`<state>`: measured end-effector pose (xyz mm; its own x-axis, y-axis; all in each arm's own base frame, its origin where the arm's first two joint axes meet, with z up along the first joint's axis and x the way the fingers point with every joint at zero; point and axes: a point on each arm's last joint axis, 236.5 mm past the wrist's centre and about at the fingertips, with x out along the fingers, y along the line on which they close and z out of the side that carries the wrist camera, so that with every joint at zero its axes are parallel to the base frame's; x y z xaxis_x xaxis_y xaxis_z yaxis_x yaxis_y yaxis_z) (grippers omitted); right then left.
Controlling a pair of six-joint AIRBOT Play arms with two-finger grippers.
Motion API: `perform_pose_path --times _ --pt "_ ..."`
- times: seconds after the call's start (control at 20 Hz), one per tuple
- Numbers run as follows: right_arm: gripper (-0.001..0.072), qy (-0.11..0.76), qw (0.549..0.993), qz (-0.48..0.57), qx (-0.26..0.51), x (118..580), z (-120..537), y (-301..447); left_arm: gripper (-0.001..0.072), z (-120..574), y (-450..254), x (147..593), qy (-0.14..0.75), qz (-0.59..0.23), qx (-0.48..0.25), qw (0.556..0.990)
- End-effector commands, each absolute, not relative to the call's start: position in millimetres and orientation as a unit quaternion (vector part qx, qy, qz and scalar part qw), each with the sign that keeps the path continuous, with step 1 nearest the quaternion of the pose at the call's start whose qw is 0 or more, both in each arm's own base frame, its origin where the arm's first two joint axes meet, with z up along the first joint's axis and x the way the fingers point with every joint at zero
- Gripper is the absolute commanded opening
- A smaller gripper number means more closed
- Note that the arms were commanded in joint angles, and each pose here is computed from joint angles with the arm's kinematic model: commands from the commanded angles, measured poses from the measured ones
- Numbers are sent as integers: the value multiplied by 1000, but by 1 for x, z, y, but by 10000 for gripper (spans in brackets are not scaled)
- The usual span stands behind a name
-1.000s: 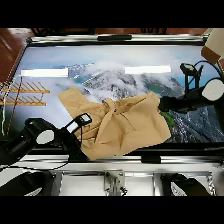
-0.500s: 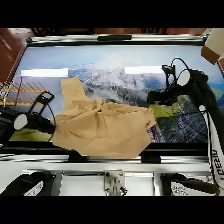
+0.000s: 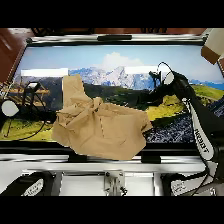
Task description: Fold the shirts.
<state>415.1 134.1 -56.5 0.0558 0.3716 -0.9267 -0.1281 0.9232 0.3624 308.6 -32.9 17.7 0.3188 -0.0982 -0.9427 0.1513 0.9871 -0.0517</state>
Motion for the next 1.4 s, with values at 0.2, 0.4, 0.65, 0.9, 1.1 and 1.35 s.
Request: perform_pose_path --times 0.2,0.4,0.65,0.9,1.1,1.35 --pt "672 704 667 236 64 382 -59 143 720 48 -27 230 660 -28 -120 741" --pt "672 705 661 248 70 381 -64 149 720 1 -51 189 638 -27 -182 748" --pt "672 707 654 262 70 380 -72 152 720 -42 -41 216 593 -2 -192 782" --pt "672 724 632 268 73 369 -76 154 720 -74 -36 241 603 -10 -170 779" --pt "672 747 594 290 70 351 -84 162 297 -73 -43 257 586 -36 -167 792" --pt "670 763 564 315 5 326 -101 190 127 -50 -41 278 560 -40 -164 811"
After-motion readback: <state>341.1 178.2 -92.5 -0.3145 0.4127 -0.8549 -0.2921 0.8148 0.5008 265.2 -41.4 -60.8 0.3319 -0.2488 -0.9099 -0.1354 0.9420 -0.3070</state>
